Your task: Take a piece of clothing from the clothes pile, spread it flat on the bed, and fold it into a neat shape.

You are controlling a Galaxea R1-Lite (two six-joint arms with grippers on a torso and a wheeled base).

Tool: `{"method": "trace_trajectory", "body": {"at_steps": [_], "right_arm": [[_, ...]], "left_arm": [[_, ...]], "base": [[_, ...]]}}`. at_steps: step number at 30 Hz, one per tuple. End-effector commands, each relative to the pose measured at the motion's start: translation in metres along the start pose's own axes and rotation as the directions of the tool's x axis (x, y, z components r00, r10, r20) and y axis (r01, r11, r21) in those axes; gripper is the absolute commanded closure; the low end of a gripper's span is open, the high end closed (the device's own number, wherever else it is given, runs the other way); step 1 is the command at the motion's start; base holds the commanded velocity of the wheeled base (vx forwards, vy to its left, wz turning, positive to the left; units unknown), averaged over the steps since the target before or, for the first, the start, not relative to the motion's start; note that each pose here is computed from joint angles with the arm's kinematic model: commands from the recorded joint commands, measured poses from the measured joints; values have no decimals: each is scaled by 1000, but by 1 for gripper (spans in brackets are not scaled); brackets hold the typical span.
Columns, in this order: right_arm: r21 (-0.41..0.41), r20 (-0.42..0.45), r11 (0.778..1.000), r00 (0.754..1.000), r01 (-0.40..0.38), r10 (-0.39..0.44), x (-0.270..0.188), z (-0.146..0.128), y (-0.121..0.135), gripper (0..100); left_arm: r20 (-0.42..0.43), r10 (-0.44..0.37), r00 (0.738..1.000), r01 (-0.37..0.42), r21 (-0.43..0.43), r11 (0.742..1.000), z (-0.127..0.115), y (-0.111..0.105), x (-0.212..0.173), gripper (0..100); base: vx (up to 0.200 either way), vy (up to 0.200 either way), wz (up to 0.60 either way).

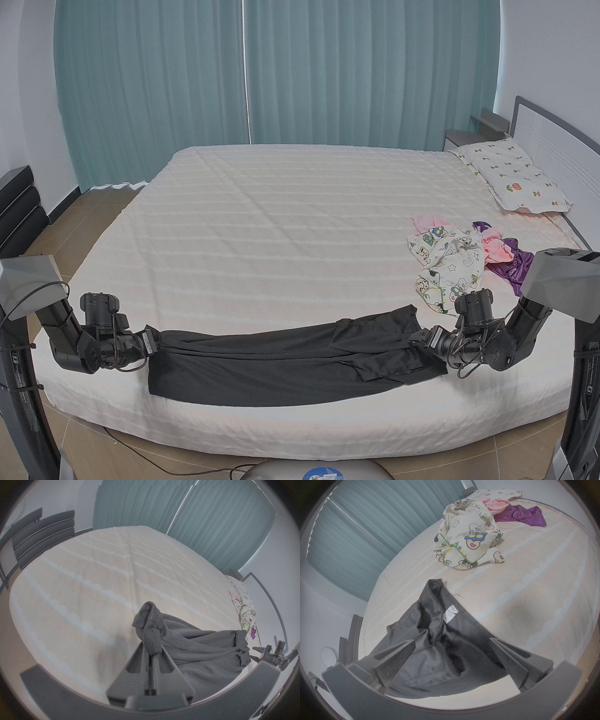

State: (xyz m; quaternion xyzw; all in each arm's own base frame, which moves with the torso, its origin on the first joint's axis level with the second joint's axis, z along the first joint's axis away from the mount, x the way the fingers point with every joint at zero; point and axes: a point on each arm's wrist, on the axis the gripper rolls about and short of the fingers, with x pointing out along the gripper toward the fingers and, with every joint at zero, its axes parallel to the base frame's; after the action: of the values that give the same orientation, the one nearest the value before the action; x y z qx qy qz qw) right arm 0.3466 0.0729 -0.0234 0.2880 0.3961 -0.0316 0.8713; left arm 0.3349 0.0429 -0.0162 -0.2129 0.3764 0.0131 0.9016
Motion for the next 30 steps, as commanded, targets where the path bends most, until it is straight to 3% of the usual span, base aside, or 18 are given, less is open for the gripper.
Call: {"method": "trace_trajectory", "body": {"at_steps": [1,6,12,25,30], "right_arm": [[0,0,1000,1000,-1,1,0,0,0,0],[0,0,1000,1000,-1,1,0,0,0,0],[0,1,1000,1000,-2,2,0,0,0,0],[-2,0,1000,1000,-1,1,0,0,0,0],[-2,1,1000,1000,-2,2,0,0,0,0]], "left_arm": [[25,-1,1000,1,-11,1000,10,6,-7,100],[72,-24,997,27,-47,999,34,20,-26,100],[69,-72,995,79,-107,991,55,39,-48,100],[10,-95,995,96,-106,990,47,33,-37,100],[6,-94,996,95,-108,990,46,34,-35,100]], "base": [[0,0,0],[0,0,0],[0,0,0],[0,0,0],[-200,0,0]]}}
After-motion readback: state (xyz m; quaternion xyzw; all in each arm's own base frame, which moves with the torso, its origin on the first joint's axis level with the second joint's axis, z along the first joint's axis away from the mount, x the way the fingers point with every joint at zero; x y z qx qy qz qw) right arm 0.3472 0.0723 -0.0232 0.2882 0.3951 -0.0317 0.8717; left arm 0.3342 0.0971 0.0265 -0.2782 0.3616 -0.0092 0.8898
